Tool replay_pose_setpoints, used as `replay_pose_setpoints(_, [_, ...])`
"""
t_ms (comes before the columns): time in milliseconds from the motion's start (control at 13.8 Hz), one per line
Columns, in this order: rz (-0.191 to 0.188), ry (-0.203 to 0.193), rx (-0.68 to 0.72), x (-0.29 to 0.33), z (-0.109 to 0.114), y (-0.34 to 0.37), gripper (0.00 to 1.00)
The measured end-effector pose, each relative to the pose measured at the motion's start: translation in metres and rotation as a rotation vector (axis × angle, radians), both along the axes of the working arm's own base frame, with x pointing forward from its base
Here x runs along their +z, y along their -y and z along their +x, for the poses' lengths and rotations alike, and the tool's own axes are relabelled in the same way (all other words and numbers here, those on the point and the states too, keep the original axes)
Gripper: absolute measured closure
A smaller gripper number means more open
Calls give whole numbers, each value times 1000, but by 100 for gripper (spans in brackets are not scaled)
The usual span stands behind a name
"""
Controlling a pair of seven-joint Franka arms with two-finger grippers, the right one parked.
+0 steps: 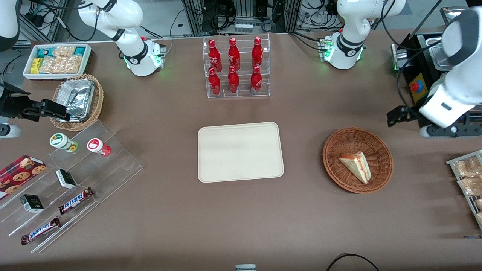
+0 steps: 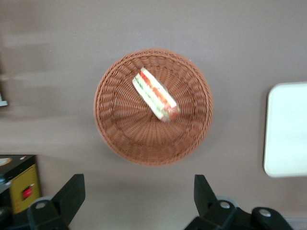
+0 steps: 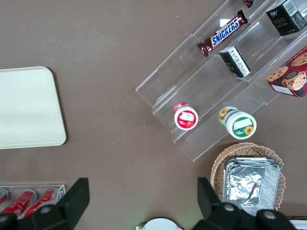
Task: Place sandwich from basket to tray
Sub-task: 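Move the left gripper down over the sandwich in the wicker basket, then close the left gripper on the wrapped sandwich and lift it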
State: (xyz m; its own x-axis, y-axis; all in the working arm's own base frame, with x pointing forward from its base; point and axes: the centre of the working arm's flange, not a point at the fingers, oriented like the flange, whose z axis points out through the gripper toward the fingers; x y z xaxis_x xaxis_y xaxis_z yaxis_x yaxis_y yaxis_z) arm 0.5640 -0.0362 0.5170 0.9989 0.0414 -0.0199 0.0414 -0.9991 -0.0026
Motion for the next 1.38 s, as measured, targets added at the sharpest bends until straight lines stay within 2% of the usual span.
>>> replay_pose_setpoints(217, [-2,22,137,-58,3,16,0])
replay_pose_setpoints(435, [-3,6,252,-109,11,26,0])
replay_pose_setpoints(1159, [-24,52,330,-200,21,28,0])
replay_pose_setpoints(1377, [-23,45,338,-217,23,26,0])
